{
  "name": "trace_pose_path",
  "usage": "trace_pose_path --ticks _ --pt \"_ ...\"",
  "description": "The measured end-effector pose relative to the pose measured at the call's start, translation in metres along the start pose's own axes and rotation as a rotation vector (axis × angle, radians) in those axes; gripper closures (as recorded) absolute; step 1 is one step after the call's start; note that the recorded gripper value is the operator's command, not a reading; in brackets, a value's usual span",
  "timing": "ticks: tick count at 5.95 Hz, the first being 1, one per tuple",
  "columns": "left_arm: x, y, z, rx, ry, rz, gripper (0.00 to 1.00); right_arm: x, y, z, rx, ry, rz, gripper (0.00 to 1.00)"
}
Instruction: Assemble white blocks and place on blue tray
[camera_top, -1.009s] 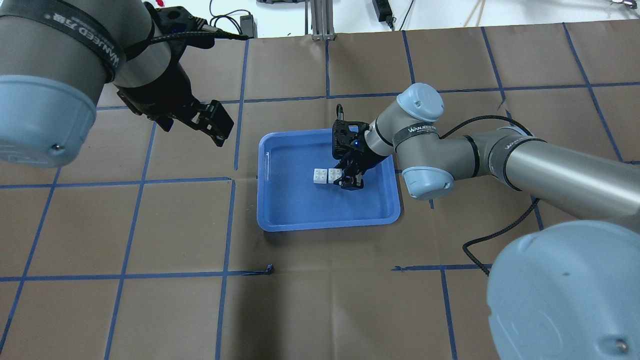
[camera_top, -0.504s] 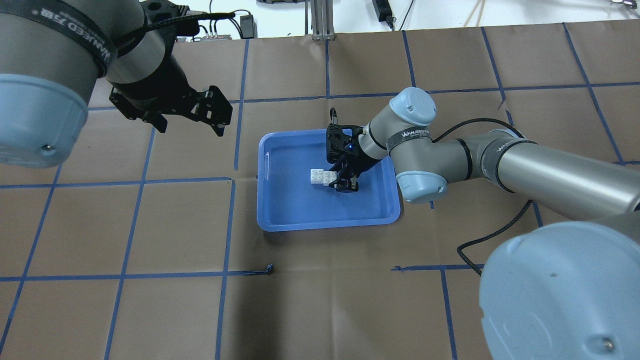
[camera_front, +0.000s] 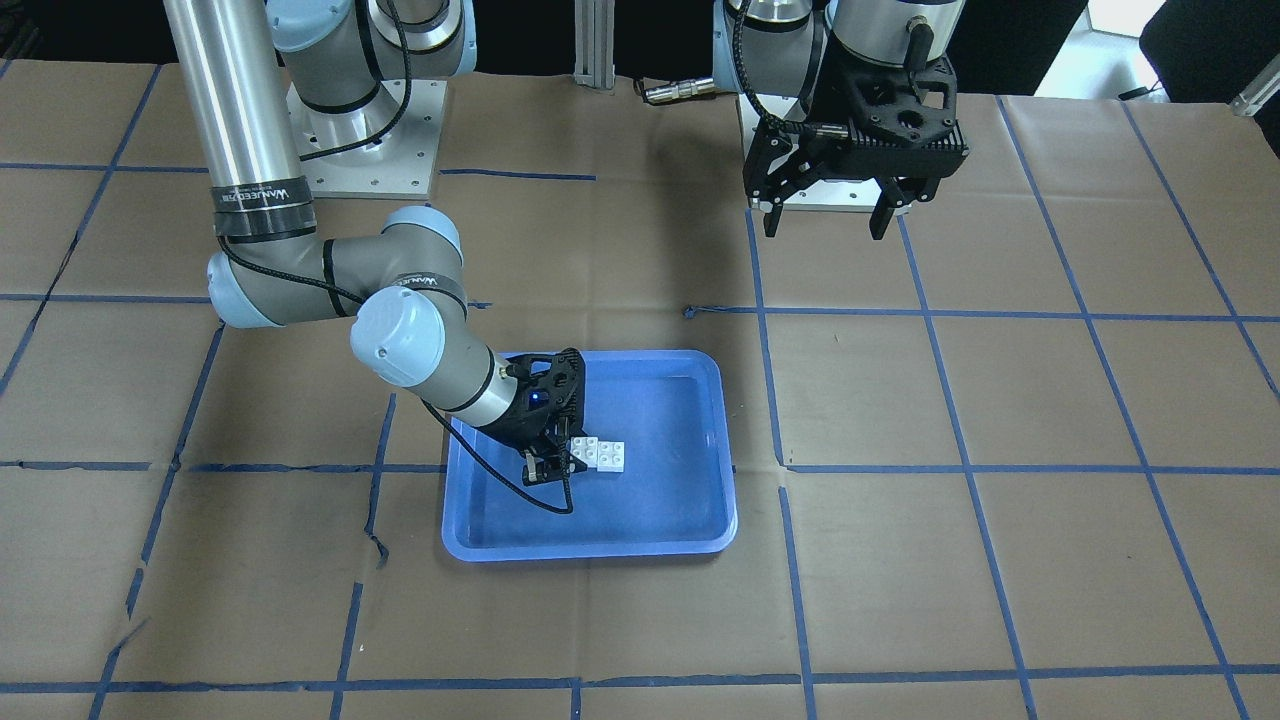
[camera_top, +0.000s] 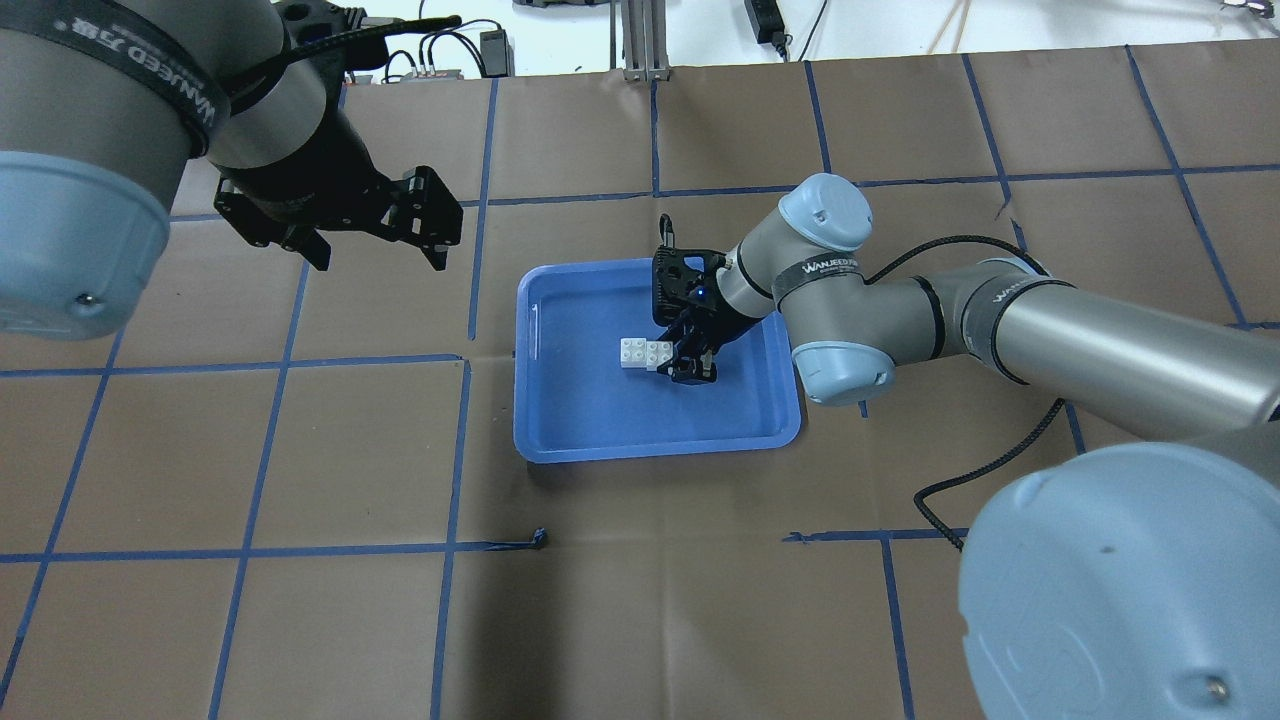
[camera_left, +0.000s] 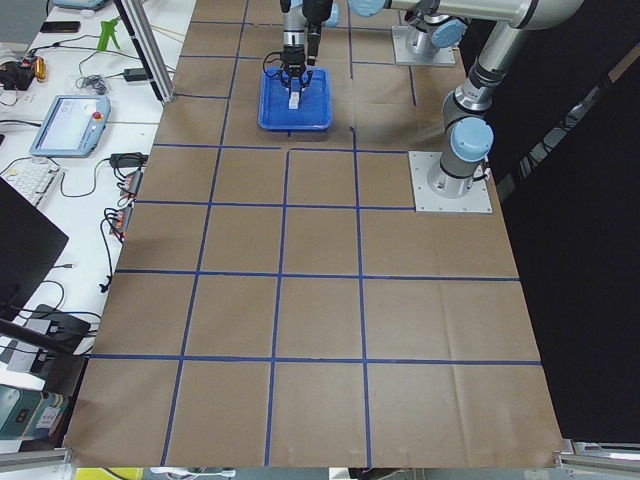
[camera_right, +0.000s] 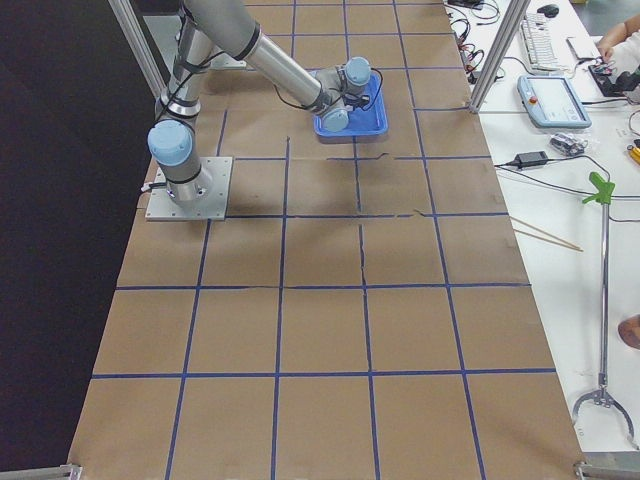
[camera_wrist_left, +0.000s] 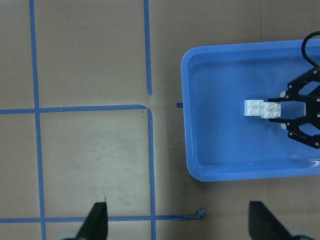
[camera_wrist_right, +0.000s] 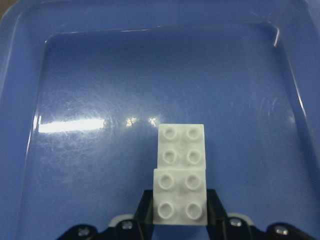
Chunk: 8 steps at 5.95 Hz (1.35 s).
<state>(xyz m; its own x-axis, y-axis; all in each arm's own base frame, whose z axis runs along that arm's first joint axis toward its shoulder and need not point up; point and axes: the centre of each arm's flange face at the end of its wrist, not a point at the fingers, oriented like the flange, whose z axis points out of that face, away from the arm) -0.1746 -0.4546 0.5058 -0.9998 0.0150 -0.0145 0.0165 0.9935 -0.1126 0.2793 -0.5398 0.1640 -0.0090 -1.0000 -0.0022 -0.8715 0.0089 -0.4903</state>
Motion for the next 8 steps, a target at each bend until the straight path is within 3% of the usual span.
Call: trace_pose_path --ticks 5,7,8 --pt "-0.0013 -0.0013 -0.0009 0.009 -0.001 -0.003 0.0 0.0016 0.0011 0.0024 0.001 0.011 0.002 0.56" --pt "-0.0015 -0.0013 -0.0002 0.008 -0.003 -0.003 0.0 0.0012 0.0013 0.0028 0.002 0.009 0.003 0.47" --pt "-0.0015 -0.0013 -0.0001 0.008 -0.003 -0.003 0.0 0.0012 0.0013 0.0029 0.002 0.009 0.003 0.47"
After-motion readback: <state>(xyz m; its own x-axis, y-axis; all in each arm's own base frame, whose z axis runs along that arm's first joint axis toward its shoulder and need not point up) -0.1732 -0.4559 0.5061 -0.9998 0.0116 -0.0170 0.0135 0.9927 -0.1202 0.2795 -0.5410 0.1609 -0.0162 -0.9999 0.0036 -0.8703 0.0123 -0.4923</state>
